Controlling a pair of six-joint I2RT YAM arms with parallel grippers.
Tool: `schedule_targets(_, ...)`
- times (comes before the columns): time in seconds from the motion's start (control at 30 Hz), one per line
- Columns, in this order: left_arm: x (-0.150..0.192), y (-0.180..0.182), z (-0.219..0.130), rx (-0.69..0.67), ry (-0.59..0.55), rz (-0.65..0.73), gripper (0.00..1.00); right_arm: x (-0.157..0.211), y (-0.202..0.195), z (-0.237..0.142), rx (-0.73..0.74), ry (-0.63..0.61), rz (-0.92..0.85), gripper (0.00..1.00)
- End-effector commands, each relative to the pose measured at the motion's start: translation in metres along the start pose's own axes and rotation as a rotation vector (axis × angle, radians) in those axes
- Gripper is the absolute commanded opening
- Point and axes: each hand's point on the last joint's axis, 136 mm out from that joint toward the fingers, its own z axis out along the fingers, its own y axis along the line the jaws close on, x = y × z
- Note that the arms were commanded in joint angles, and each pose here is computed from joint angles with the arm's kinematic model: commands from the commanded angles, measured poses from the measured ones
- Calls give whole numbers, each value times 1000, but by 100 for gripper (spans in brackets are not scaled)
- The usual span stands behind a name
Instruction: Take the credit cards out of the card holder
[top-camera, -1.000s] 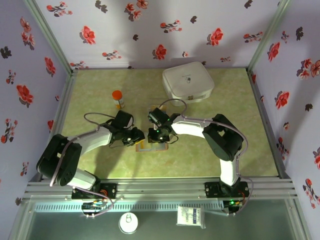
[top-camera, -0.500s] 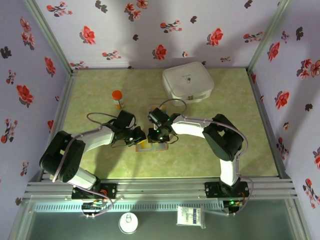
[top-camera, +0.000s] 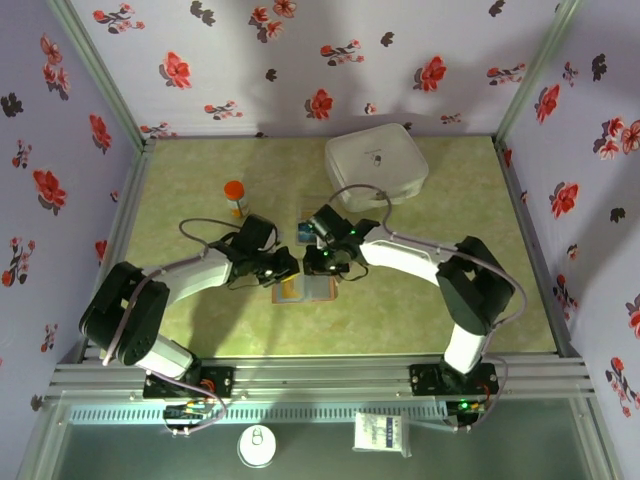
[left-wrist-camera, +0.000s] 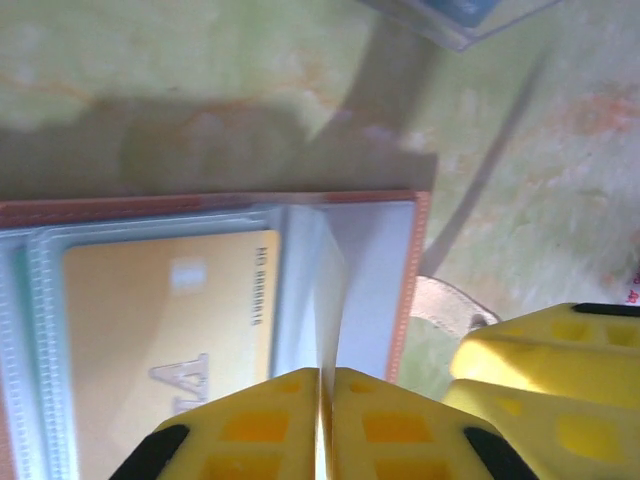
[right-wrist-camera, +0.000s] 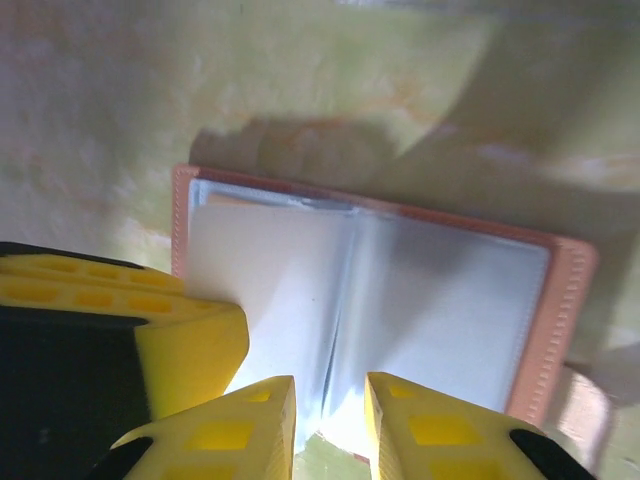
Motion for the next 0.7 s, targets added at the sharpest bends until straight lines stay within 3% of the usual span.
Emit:
schedule_targets(0.0,0,-12,3,12,13,0,11,-5,-20,-17,45,-53,15,26)
schedule_targets(0.47,15,-30,44,3,98,33,13,0,-48,-34,58,-94,71,26)
schedule_targets(0.67,11,-43,40,22,90,54,28,0,-48,-31,54,-88,77,27)
